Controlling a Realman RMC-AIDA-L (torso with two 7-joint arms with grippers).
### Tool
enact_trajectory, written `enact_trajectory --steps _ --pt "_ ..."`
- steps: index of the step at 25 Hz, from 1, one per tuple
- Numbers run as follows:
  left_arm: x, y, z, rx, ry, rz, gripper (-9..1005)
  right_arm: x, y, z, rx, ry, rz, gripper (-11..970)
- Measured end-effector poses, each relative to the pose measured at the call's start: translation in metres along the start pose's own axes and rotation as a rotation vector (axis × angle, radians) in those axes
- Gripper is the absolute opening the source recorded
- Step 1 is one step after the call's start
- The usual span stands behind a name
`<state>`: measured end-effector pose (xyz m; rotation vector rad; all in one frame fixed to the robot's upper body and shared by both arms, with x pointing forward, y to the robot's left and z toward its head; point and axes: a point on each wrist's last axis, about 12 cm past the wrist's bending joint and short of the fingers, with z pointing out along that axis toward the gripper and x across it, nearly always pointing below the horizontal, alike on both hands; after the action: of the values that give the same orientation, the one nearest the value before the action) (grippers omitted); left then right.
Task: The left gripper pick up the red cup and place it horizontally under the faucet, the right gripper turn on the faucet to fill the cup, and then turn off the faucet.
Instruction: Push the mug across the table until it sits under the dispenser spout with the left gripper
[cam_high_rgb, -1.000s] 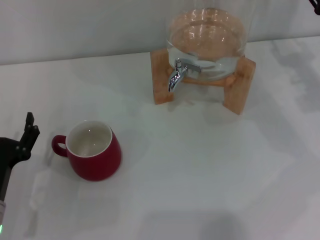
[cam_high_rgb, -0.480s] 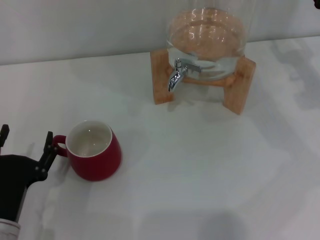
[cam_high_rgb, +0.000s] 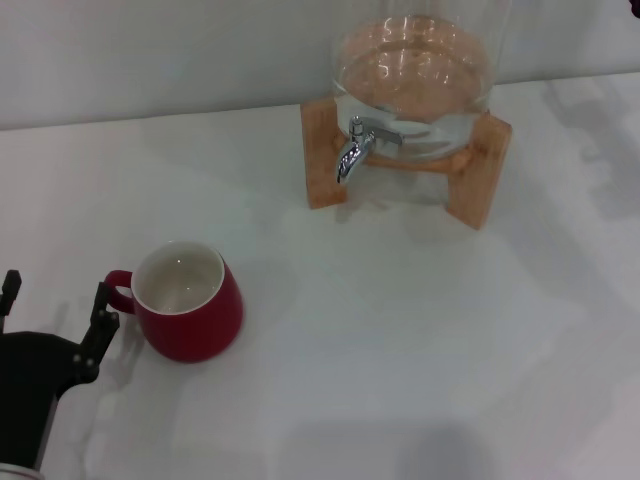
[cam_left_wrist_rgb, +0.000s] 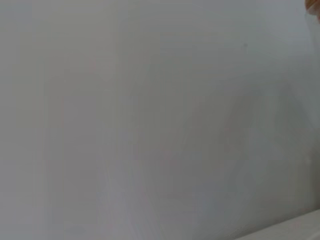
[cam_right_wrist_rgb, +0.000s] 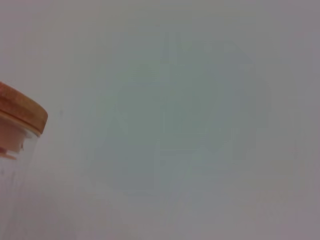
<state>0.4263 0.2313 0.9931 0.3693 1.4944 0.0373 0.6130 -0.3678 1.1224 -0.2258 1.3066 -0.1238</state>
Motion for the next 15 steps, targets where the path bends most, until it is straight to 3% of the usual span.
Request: enact_trajectory --steps 15 --pt "0.0064 0.0028 -0.0091 -0.028 0.044 -0.034 875 0.0016 -0.0033 -0.0031 0.002 0.008 -0.007 662"
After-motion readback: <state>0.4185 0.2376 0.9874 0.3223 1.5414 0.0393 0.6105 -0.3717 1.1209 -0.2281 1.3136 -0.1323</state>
